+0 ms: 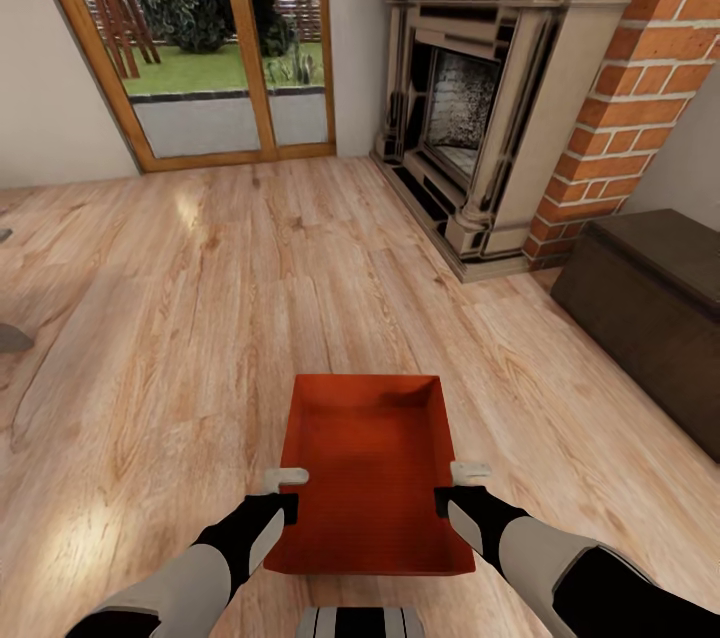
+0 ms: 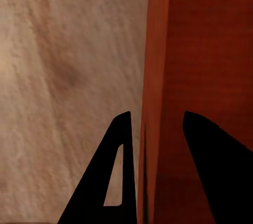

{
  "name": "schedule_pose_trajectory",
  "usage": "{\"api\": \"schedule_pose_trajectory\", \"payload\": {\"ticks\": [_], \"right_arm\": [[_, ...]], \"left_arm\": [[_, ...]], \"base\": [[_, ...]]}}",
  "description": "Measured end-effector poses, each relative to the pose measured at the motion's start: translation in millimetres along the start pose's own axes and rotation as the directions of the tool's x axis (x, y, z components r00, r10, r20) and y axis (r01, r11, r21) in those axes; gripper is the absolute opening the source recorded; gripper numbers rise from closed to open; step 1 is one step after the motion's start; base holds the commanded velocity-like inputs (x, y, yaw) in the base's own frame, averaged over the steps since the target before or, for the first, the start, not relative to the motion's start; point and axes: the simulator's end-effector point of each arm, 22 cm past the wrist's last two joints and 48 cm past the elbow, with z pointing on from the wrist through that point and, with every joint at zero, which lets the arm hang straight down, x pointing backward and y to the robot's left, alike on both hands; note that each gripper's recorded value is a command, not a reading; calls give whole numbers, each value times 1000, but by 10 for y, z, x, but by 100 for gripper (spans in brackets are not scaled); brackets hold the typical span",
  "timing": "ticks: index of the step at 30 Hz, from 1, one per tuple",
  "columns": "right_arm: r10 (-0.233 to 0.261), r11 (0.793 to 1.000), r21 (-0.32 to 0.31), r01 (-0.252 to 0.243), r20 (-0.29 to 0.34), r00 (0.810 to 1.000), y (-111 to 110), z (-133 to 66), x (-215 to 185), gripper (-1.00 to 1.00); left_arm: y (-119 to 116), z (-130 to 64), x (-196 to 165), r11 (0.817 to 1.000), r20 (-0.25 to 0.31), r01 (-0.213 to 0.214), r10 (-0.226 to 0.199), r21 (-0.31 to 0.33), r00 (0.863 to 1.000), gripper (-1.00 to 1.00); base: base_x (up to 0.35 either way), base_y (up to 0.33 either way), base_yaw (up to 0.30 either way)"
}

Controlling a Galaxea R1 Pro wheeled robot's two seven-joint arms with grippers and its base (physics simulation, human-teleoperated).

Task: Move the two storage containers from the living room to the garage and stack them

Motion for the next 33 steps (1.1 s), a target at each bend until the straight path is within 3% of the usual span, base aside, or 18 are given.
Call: {"api": "schedule_pose_trajectory", "payload": {"ticks": [33], "right_arm": [[-2,1000,0,2,2,1000,-89,-635,-401,-100]], "left_arm": [[67,-635,-390,1000,-4,3,-3,-1,1000,-100]], "base": [[0,0,0]]}}
